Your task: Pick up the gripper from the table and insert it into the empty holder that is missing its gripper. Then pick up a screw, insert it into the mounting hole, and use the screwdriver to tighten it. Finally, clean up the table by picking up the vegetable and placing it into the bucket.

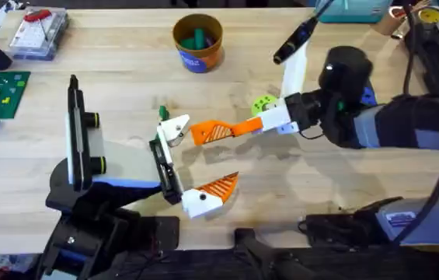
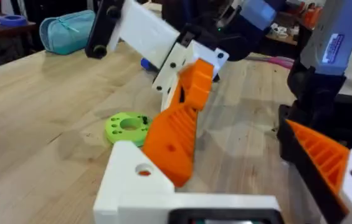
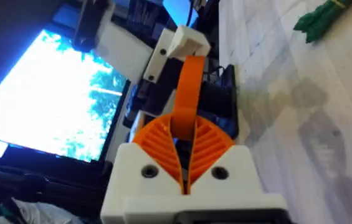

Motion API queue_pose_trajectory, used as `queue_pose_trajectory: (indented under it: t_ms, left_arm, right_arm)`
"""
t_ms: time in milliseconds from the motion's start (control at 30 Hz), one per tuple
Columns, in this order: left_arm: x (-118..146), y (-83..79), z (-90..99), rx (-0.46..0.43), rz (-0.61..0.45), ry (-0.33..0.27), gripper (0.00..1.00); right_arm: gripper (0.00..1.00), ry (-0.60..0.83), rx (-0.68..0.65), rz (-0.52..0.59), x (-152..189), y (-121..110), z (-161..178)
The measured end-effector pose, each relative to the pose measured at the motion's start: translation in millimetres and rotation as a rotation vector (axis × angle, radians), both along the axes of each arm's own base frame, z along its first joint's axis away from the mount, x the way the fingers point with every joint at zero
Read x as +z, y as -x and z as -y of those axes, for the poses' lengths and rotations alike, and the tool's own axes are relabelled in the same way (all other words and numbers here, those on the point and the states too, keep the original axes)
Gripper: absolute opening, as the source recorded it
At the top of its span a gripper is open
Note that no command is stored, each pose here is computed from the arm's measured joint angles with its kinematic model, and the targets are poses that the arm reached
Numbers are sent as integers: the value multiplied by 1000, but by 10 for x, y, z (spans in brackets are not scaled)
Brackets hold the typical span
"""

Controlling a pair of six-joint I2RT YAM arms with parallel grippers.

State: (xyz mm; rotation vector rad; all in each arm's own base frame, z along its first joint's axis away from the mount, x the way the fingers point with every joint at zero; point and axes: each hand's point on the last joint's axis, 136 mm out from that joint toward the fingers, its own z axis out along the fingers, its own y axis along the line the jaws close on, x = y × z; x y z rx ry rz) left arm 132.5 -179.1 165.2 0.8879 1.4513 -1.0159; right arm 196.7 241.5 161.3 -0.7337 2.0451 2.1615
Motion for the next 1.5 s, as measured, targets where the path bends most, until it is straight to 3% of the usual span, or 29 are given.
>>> queue_pose_trajectory:
  t_ms: [300, 467, 700, 1500]
  left_arm:
    - [0, 5, 2, -3, 0, 0, 994]
    - [0, 5, 2, -3, 0, 0, 994]
    - [0, 5, 2, -3, 0, 0, 994]
    - [0, 5, 2, -3, 0, 0, 994]
  right_arm:
    - [26, 20, -6, -86, 210, 58, 34]
    - [26, 48, -5, -178, 201, 74, 36]
    - [26, 65, 30, -221, 190, 168, -26]
    - [26, 69, 79, -217, 253, 313, -105]
